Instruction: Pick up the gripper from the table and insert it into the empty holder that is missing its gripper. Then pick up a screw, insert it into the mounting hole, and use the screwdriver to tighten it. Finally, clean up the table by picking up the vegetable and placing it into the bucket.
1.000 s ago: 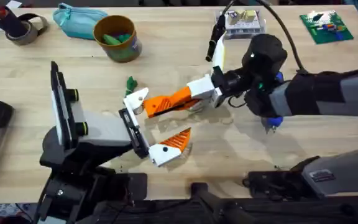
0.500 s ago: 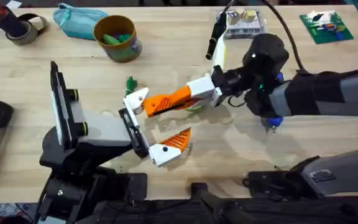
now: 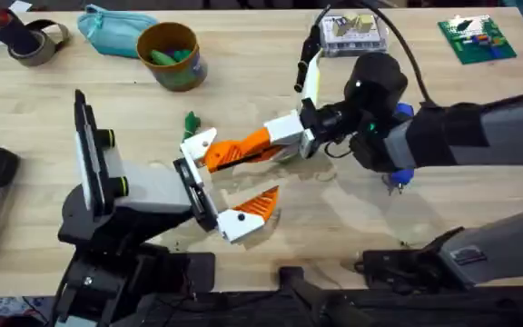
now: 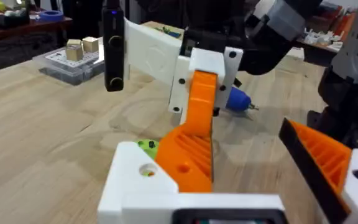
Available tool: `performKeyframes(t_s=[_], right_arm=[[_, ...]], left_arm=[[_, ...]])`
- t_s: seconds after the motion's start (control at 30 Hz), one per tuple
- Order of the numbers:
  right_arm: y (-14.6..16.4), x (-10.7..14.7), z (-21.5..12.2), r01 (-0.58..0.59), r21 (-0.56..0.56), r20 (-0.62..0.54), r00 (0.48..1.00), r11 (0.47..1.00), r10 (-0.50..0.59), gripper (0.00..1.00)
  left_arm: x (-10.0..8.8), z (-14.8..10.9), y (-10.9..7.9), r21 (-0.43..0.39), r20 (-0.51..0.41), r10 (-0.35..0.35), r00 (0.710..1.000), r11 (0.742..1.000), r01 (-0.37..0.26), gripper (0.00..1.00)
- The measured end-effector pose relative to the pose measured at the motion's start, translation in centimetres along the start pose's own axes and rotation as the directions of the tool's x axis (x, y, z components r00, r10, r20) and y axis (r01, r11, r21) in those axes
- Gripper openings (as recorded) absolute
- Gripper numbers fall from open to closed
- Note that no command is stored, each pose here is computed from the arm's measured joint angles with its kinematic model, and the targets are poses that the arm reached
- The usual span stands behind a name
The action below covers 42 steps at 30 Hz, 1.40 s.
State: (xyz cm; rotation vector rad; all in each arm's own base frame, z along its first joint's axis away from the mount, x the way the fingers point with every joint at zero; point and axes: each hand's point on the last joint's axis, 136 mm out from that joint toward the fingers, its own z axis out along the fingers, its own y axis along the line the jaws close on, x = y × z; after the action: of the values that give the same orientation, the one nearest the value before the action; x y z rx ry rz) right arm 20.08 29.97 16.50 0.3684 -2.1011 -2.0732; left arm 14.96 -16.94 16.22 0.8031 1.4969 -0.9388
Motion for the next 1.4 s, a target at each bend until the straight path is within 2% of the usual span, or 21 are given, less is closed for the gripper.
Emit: performKeyframes(t_s=[0.63, 1.4], right_arm=[[0.0, -2.4, 0.9, 0.014, -0.004, -0.009, 1.0, 1.0, -0.014, 0.02], [0.1, -2.4, 1.4, 0.014, -0.005, -0.019, 1.0, 1.0, -0.015, 0.02]], left_arm=[[0.0, 0.0, 0.1, -0.003, 0.0, -0.003, 1.0, 1.0, 0.003, 0.988], [0.0, 0.0, 0.2, -0.01, 0.002, -0.002, 1.0, 1.0, 0.002, 0.988]])
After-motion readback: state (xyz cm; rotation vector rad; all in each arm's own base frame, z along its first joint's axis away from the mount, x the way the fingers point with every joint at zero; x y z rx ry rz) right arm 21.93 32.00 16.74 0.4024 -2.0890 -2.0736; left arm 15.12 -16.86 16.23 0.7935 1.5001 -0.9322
